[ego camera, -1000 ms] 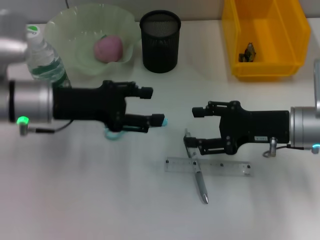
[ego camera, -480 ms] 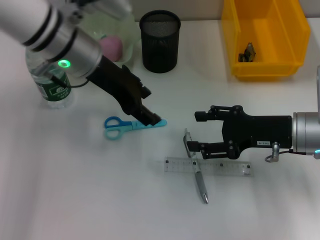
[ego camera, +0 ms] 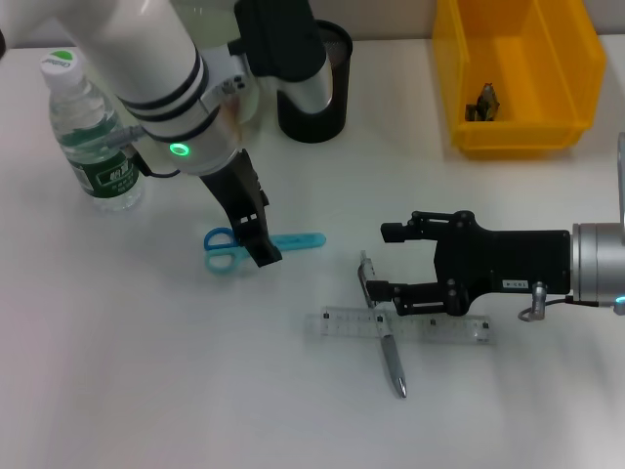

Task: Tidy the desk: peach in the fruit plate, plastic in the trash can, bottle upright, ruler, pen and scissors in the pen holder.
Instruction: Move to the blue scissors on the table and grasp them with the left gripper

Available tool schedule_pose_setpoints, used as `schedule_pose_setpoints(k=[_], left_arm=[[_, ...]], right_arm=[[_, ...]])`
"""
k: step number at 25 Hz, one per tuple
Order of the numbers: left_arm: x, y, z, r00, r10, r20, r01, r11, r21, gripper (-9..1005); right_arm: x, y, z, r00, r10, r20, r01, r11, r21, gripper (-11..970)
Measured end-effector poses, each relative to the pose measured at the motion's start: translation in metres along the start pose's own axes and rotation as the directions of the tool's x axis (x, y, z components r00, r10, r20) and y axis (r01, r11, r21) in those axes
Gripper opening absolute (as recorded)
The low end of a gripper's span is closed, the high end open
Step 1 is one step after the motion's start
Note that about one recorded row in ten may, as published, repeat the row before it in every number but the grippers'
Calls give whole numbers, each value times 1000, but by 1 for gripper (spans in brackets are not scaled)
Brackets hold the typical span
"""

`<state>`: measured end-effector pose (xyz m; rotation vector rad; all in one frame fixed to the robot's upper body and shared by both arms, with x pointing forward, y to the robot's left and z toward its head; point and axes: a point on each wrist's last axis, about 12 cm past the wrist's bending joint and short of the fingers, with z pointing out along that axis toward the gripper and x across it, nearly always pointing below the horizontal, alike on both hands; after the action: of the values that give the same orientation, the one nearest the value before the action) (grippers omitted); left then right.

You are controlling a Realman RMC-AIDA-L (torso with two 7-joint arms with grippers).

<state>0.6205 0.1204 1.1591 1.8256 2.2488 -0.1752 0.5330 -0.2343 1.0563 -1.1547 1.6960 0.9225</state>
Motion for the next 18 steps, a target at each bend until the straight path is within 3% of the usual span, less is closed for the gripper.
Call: schedule_pose_setpoints(k=[1,5,7,10,18], left_arm=[[3,1,12,1000,-6,-28,6,1000,-15,791],[7,2,19,999,-14,-33,13,1000,-19,779],[11,1,27,999,1,-51,-3,999,-33,723],[12,0,30,998,7,-57,-9,999,-39,640],[13,0,34,998,17,-68,-20,999,-47,541]], right_arm=[[0,0,0,1000,2,0,-2,1000,0,778],[0,0,0,1000,8,0,-8,1000,-1,778],[1,1,0,1000,11,-1,-11,1000,-1,778],[1,1,0,1000,12,-1,-12,1000,-1,778],[1,1,0,1000,13,-2,-13,1000,-2,778]])
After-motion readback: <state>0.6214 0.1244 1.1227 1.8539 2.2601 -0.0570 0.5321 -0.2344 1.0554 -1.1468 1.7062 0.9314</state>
